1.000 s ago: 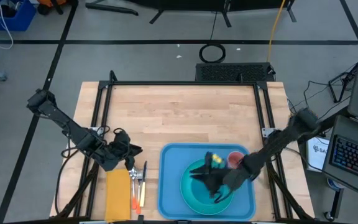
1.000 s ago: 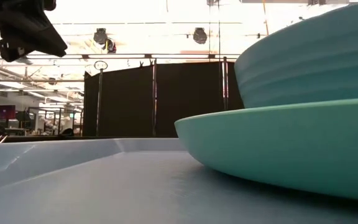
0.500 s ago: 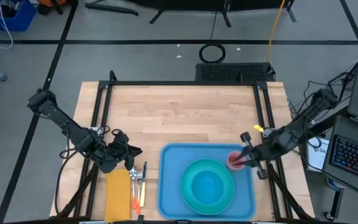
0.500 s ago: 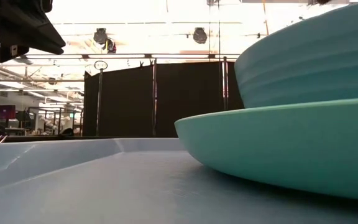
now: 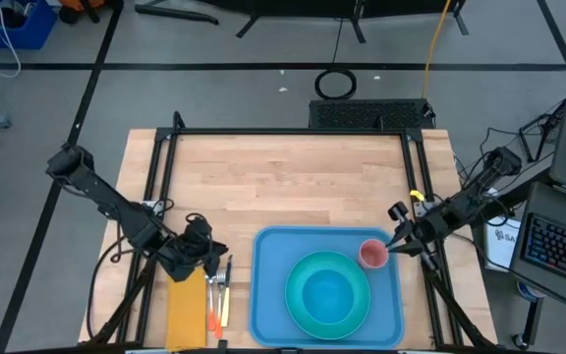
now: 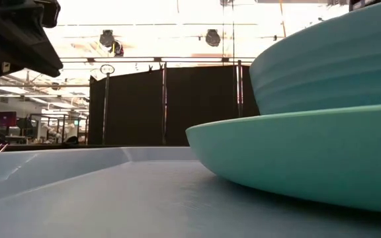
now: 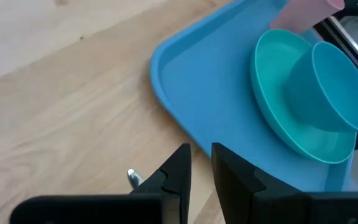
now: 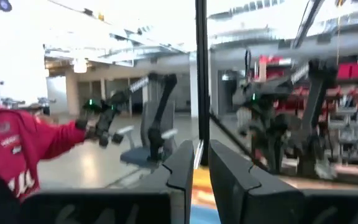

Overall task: Set up tray
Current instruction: Put the yellow napkin on the blue serving tray to the left of the light blue plate

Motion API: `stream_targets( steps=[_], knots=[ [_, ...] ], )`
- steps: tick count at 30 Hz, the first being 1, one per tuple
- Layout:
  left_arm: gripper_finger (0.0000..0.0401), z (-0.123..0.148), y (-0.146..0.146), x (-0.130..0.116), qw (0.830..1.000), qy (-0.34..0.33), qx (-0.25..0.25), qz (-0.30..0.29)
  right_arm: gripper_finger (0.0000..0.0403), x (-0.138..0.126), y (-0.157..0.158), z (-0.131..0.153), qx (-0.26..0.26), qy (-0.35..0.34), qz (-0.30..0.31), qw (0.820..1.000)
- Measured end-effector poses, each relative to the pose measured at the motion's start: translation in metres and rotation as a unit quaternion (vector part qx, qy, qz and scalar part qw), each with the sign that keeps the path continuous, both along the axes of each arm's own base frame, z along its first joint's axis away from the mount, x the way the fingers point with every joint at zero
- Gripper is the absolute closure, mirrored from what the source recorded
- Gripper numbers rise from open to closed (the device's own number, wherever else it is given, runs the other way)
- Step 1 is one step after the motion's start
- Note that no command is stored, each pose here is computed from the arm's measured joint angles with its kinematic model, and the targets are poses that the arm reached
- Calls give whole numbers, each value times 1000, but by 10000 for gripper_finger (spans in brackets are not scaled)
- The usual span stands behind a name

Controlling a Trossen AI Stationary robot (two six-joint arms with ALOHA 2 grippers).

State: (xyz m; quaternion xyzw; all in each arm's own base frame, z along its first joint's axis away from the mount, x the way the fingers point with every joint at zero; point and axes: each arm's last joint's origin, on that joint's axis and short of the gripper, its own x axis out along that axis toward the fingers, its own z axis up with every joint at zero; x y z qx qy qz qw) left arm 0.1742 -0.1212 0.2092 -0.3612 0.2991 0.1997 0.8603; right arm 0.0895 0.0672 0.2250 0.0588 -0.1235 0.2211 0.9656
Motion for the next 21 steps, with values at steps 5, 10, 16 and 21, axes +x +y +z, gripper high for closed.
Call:
stream_targets(
  steps=[5,10,16,21],
  knots=[
    [334,-5,-3,2,1000,5,0,13,362,-3,-7,-20,7,6,-61,998],
    [334,-10,-6,2,999,19,-25,19,364,-7,-18,-13,92,-35,-153,983],
    [334,-15,-8,3,997,36,-59,34,360,-7,-19,-14,101,-32,-175,979],
    [334,-16,-10,2,992,61,-102,31,360,-7,-19,-14,101,-32,-175,979]
  ],
)
